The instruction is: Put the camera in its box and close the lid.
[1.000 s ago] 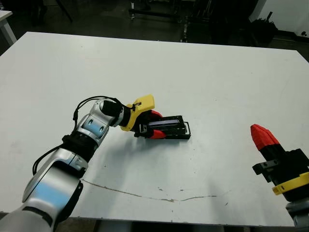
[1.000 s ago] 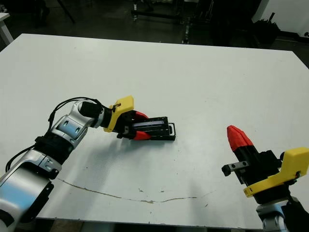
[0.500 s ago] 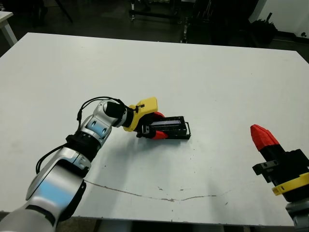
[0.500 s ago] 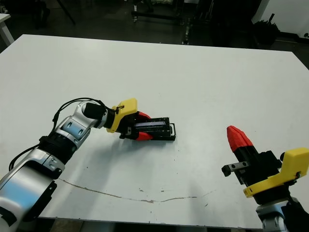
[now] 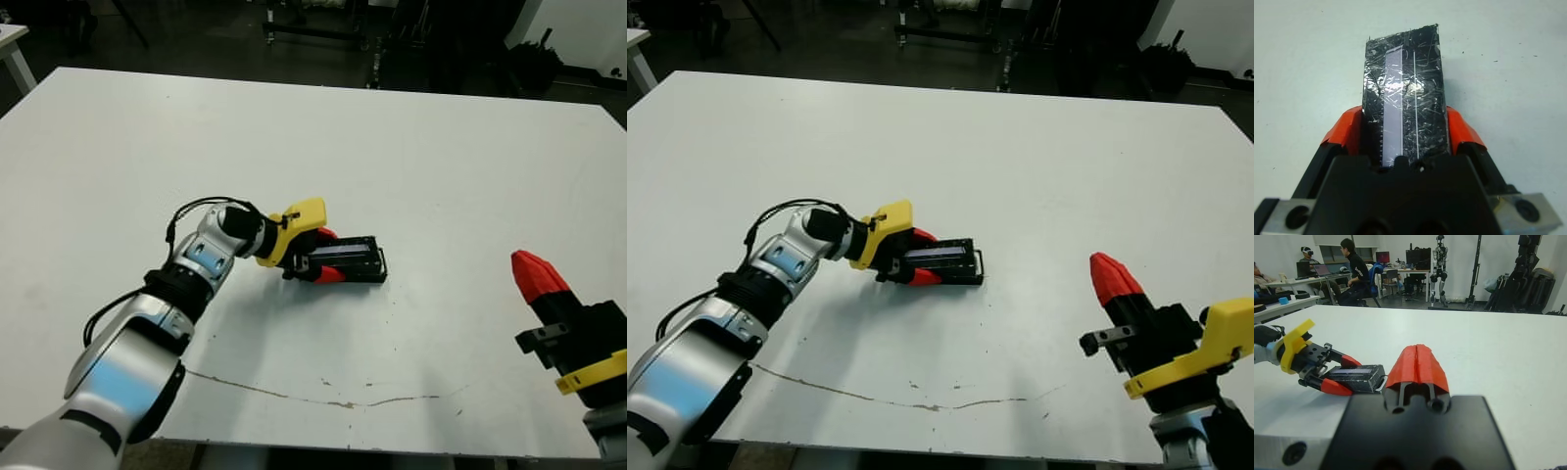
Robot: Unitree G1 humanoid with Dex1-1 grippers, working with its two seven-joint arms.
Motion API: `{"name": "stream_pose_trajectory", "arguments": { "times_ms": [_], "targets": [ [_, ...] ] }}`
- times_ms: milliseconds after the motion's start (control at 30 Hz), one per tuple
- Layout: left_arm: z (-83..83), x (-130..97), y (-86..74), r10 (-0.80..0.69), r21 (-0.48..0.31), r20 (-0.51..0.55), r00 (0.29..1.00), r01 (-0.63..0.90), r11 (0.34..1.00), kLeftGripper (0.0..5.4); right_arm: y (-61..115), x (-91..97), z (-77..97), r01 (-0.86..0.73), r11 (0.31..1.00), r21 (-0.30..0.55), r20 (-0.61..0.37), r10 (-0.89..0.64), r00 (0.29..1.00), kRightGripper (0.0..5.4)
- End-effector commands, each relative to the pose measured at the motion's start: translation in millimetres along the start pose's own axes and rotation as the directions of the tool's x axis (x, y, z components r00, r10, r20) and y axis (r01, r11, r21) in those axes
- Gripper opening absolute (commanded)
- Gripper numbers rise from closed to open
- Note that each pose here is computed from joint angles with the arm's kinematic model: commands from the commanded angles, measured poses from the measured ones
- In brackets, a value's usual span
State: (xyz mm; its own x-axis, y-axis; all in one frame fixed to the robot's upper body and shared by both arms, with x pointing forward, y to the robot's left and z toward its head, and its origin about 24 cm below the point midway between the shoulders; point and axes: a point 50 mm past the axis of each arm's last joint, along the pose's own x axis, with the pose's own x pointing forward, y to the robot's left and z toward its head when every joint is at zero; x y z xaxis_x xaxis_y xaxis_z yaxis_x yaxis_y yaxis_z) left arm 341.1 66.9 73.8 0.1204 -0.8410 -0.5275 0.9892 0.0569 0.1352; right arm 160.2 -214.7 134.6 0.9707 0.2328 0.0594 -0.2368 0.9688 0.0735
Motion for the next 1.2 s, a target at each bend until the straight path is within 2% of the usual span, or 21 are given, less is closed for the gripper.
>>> {"name": "stream_pose_trajectory", "arguments": {
  "times_ms": [33,267,400,667,1200],
  "targets": [
    [-13.9,38.0,-32.9,-0.168,-0.056,-0.020,0.986,0.167,0.984,3.09,-2.6,0.5,2.3,0.000,1.000,-0.018,-0.006,0.000,1.000,0.00],
    [-12.8,42.5,-33.8,-0.167,-0.055,0.002,0.986,0.167,0.984,3.09,-3.0,0.9,2.5,-0.006,1.000,-0.018,-0.004,0.006,1.000,0.00],
    [-11.8,48.0,-35.9,-0.183,-0.088,0.018,0.983,0.184,0.979,3.09,-3.8,0.4,2.2,-0.005,1.000,-0.013,-0.006,0.004,1.000,0.00],
    [-4.2,59.9,-38.8,-0.205,-0.071,0.043,0.978,0.208,0.976,3.09,-6.1,-1.1,2.0,-0.005,1.000,-0.014,-0.001,0.005,1.000,0.00],
    [14.5,87.0,-50.2,-0.247,0.025,0.007,0.969,0.246,0.969,3.09,-7.9,-3.1,2.0,0.003,1.000,-0.011,0.005,-0.003,1.000,0.00]
  ]
}}
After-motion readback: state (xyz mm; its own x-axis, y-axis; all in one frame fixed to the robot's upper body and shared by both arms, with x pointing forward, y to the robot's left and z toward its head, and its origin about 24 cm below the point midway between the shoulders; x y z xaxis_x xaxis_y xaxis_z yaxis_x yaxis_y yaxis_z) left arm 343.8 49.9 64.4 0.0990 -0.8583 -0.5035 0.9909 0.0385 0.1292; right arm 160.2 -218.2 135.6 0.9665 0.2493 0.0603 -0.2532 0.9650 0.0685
